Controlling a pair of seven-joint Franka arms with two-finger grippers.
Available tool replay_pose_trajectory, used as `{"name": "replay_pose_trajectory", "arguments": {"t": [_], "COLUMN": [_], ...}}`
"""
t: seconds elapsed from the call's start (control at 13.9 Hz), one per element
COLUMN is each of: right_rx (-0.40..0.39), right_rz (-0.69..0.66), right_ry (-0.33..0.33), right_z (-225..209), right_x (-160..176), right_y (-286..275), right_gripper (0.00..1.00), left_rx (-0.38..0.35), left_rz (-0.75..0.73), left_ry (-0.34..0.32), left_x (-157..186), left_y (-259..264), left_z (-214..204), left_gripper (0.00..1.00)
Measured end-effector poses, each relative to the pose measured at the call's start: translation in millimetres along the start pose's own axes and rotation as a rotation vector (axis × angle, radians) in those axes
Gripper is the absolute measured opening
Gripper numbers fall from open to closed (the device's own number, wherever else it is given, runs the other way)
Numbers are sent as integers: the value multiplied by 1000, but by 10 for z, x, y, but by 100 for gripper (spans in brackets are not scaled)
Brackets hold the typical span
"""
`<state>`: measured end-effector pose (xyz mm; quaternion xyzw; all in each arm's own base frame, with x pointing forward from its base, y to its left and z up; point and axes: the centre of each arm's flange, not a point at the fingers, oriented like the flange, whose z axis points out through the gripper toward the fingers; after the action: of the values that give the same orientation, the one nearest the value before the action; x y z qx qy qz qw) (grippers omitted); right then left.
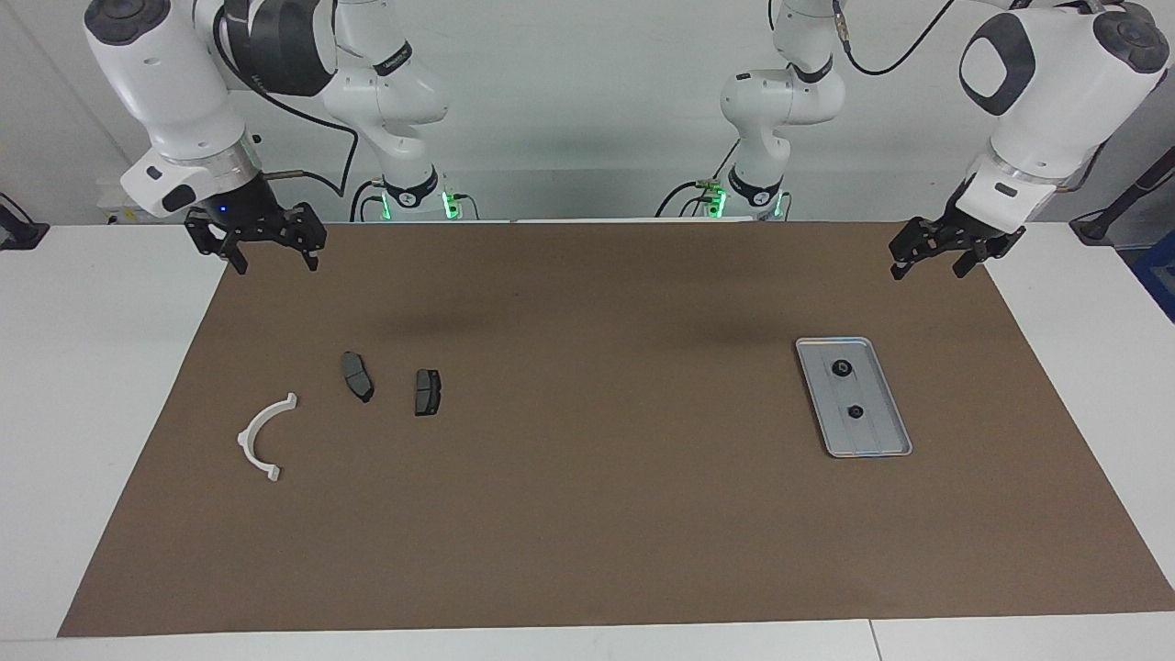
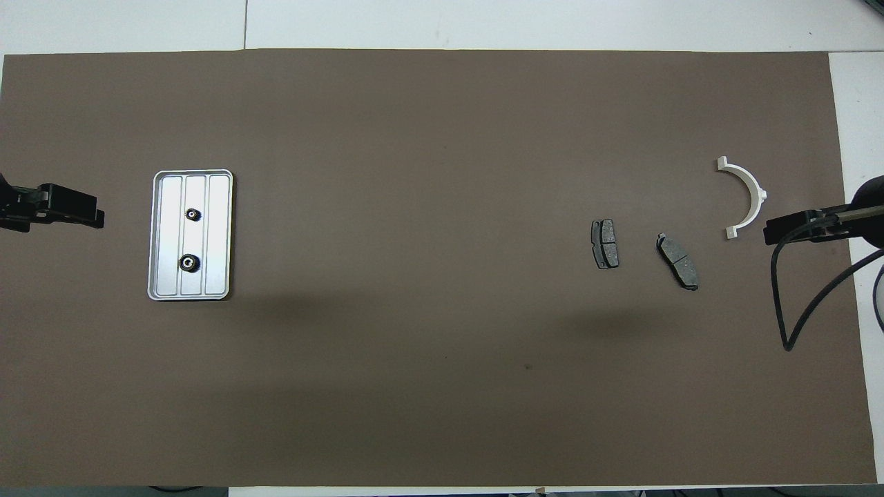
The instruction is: Place bearing gear from tray to pile
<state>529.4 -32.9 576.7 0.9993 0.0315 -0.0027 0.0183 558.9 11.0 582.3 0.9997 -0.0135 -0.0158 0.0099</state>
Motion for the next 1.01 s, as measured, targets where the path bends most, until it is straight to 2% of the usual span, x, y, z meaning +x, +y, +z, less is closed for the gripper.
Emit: {"name": "replay_pose_trajectory", "arguments": {"t": [0.29, 0.72, 1.01], "right_rx": [0, 1, 1], "right_rz": [0, 0, 0], "right_ry": [0, 0, 0], "right_z": [0, 0, 1], "right_x": [0, 0, 0], "right_y": [0, -1, -1], "right_gripper": [100, 100, 100], "left_rx": [1, 7, 11], "left_rz": [-10, -15, -20], "left_ry": [27, 68, 46], "left_x": [36, 103, 118], "left_y": [-58, -93, -163], "left_z": [197, 1297, 1768], "left_gripper": [100, 100, 100]}}
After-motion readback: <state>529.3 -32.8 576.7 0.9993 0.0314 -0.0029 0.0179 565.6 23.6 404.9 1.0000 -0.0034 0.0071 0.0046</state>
